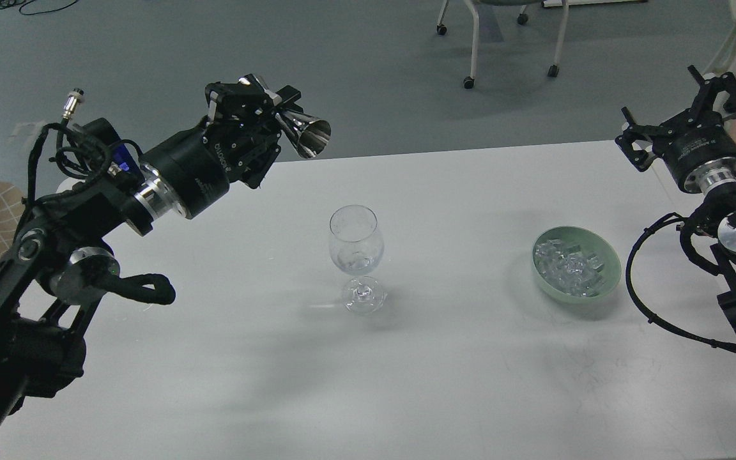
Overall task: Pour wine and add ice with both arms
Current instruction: 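Raise the jigger upright and move it away from the glass, then lower the jigger onto the table and open the left gripper, then raise the left gripper and lift the right arm off the table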
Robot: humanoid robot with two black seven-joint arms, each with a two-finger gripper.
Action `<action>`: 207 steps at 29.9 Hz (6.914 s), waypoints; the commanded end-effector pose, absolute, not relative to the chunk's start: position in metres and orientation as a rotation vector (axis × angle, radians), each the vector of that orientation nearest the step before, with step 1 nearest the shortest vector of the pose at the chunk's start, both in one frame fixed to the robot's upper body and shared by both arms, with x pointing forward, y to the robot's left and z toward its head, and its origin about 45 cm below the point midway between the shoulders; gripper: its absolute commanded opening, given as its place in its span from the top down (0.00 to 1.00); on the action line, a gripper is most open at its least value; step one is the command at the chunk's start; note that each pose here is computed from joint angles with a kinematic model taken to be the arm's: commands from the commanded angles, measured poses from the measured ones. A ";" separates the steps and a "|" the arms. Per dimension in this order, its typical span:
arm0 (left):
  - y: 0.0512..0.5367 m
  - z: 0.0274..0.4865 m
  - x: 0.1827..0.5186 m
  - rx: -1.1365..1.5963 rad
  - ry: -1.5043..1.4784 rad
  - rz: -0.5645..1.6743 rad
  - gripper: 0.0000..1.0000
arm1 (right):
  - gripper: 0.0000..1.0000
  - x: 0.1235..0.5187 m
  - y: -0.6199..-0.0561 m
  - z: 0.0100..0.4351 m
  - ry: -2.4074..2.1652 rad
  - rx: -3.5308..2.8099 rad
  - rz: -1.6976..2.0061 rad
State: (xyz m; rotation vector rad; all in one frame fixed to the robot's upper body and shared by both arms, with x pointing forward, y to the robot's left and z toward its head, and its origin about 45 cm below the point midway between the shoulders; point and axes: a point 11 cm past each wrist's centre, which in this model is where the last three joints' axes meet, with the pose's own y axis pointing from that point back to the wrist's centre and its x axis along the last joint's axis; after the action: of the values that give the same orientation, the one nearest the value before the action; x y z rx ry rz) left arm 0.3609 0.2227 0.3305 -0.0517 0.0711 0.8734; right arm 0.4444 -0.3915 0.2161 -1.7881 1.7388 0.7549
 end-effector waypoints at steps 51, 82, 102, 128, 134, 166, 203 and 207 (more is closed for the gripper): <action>0.392 0.131 0.352 -0.753 1.115 1.488 0.83 | 0.00 0.411 -0.439 0.196 1.899 -1.783 0.750; 0.401 0.112 0.354 -0.741 1.132 1.498 0.66 | 0.00 0.411 -0.437 0.196 1.897 -1.795 0.750; 0.401 0.112 0.360 -0.737 1.130 1.493 0.18 | 0.00 0.411 -0.437 0.197 1.895 -1.793 0.747; 0.420 0.225 0.386 -0.728 0.835 1.367 0.09 | 0.00 0.409 -0.443 0.199 1.902 -1.789 0.737; 0.412 0.272 0.401 -0.726 0.710 1.309 0.09 | 0.00 0.417 -0.424 0.222 1.818 -1.846 0.686; 0.376 0.247 0.489 -0.224 0.496 1.547 0.08 | 0.00 0.524 -0.316 0.316 1.668 -2.024 0.500; 0.342 0.296 0.514 -0.331 0.489 1.427 0.02 | 0.00 0.524 -0.295 0.288 1.687 -2.039 0.552; 0.344 0.298 0.514 -0.351 0.500 1.433 0.03 | 0.00 0.516 -0.310 0.281 1.710 -2.057 0.543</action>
State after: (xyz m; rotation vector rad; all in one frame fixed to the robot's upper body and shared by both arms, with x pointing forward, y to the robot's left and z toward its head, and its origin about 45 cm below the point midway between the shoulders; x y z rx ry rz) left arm 0.5141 0.3422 0.2971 -0.3381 0.4891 1.4289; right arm 0.5225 -0.2976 0.2864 -2.0411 1.6885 0.5511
